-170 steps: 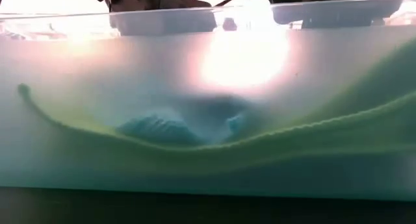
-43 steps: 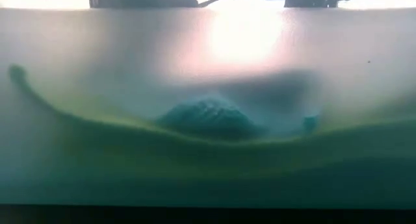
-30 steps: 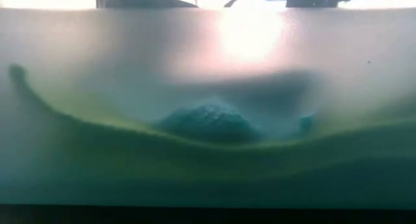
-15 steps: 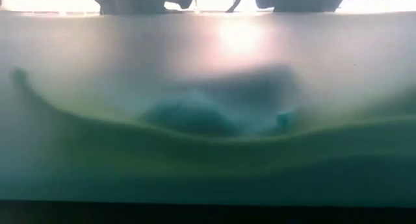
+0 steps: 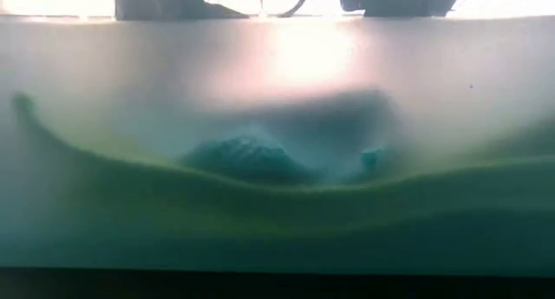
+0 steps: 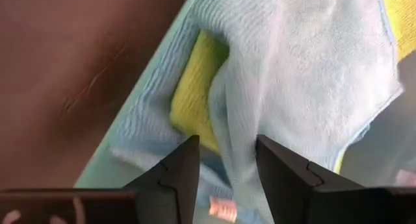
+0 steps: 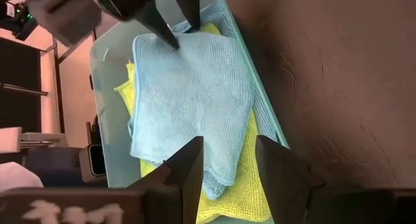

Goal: Fold microfiber towels
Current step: Put the folded blue microfiber cloth into the green transparent bin

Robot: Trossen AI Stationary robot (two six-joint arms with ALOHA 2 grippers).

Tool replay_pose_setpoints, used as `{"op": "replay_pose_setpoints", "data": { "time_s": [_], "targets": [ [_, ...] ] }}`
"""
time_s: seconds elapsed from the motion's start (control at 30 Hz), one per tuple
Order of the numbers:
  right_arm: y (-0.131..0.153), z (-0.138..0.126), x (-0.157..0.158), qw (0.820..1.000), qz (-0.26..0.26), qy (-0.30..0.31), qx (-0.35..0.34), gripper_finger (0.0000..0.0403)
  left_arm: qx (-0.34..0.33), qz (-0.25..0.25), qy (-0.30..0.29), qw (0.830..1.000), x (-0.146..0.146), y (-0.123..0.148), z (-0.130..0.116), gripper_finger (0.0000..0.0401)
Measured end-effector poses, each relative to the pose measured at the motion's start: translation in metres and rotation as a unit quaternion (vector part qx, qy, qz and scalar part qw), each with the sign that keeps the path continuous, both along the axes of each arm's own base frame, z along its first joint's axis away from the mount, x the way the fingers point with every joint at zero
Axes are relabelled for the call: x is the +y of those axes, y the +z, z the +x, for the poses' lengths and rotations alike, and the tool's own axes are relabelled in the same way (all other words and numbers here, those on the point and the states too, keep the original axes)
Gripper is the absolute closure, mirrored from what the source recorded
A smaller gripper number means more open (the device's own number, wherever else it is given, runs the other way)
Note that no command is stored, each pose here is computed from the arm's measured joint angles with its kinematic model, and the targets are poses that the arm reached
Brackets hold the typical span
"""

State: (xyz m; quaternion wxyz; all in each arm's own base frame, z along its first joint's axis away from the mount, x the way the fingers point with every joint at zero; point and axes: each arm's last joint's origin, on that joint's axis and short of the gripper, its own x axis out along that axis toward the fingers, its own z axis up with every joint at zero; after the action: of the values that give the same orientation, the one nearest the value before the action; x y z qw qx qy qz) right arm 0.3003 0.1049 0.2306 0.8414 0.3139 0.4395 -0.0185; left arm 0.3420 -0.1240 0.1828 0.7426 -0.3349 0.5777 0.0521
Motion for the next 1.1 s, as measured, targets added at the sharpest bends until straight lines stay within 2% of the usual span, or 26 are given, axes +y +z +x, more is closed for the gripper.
{"op": "replay_pose_setpoints", "data": {
  "time_s": [0.23, 0.37, 0.47, 0.57, 0.7, 0.9, 1.1],
  "targets": [
    [0.001, 0.001, 0.000, 1.000, -0.003, 0.005, -0.005, 0.0269, -0.072, 0.016, 0.030, 0.997, 0.004, 0.043, -0.011, 0.0252],
    [0.002, 0.002, 0.001, 1.000, -0.006, 0.011, -0.015, 0.0270, -0.131, 0.050, 0.057, 0.988, 0.007, 0.070, -0.022, 0.0252],
    [-0.006, 0.005, 0.003, 1.000, -0.012, 0.016, -0.007, 0.0287, -0.171, 0.083, 0.077, 0.979, 0.009, 0.086, -0.029, 0.0252],
    [-0.023, 0.014, 0.010, 0.999, -0.010, 0.042, 0.000, 0.0325, -0.204, 0.096, 0.089, 0.970, 0.010, 0.093, -0.027, 0.0252],
    [-0.052, 0.031, 0.028, 0.995, 0.021, 0.095, -0.013, 0.0391, -0.222, 0.093, 0.083, 0.967, 0.006, 0.094, -0.025, 0.0252],
    [-0.086, 0.039, 0.037, 0.994, 0.030, 0.104, 0.020, 0.0401, -0.200, 0.097, 0.069, 0.973, -0.007, 0.079, -0.023, 0.0252],
    [-0.087, 0.037, 0.036, 0.994, 0.027, 0.101, 0.033, 0.0402, -0.179, 0.068, 0.030, 0.981, -0.035, 0.045, -0.009, 0.0252]
  ]
}}
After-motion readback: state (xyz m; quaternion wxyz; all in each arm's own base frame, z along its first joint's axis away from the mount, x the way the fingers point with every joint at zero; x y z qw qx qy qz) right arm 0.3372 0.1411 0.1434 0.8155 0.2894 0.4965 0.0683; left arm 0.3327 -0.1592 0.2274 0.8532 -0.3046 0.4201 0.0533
